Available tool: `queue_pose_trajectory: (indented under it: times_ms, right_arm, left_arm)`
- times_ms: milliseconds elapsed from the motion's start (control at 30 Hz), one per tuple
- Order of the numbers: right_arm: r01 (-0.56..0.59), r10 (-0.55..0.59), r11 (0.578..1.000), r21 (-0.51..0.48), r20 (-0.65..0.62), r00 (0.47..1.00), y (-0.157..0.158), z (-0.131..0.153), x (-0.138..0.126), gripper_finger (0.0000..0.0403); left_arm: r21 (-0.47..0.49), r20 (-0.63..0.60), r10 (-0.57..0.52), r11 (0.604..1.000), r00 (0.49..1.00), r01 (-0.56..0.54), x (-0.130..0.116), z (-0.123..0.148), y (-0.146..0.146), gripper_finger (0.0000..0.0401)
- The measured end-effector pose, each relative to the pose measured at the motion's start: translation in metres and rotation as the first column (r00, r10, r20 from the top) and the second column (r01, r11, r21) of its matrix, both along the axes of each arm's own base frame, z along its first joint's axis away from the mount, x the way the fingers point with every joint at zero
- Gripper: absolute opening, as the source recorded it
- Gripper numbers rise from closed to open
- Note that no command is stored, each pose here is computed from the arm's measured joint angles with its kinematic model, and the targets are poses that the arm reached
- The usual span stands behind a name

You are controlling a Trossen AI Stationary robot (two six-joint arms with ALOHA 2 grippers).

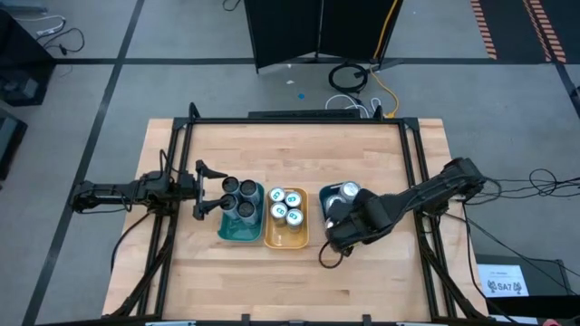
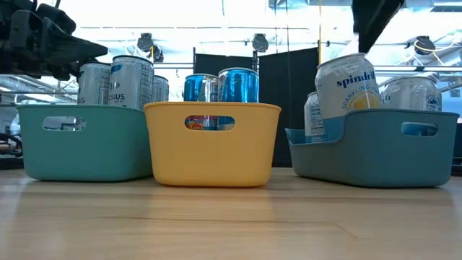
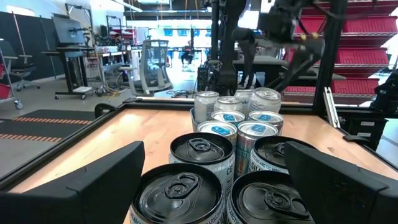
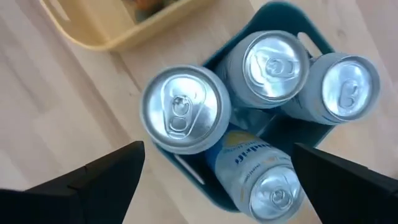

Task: Sort soda cans
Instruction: Put the bottom silver can into the dark green bin and align the cans

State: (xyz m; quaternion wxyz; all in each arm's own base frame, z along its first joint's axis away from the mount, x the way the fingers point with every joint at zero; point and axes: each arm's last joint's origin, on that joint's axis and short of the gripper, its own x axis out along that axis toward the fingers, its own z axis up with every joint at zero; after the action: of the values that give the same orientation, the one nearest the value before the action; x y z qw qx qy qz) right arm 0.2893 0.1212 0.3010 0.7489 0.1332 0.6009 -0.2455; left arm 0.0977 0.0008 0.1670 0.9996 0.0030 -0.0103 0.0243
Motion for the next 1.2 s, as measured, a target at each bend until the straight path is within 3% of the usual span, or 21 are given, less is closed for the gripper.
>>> queue_pose_trajectory:
  times_ms: [200,400,667,933,1200]
  right_arm:
    - [0.049,-0.060,0.996,0.075,0.148,0.987,-0.006,0.027,-0.012,0.0396]
    - [0.056,-0.076,0.993,0.106,0.197,0.977,-0.007,0.029,-0.007,0.0396]
    - [0.073,-0.104,0.980,0.183,0.163,0.981,-0.008,0.024,-0.001,0.0396]
    - [0.189,-0.191,0.976,0.112,0.007,0.982,-0.016,-0.009,-0.012,0.0396]
    - [0.267,-0.264,0.960,0.087,-0.035,0.964,-0.022,-0.026,-0.017,0.0397]
  left_arm:
    - [0.000,0.000,0.000,1.000,1.000,0.000,0.000,0.000,0.000,0.0391]
    - [0.000,0.000,0.000,1.000,1.000,0.000,0.000,0.000,0.000,0.0391]
    - [0.000,0.000,0.000,1.000,1.000,0.000,0.000,0.000,0.000,0.0391]
    - [0.000,0.000,0.000,1.000,1.000,0.000,0.000,0.000,0.000,0.0391]
    - [0.000,0.000,0.000,1.000,1.000,0.000,0.000,0.000,0.000,0.0391]
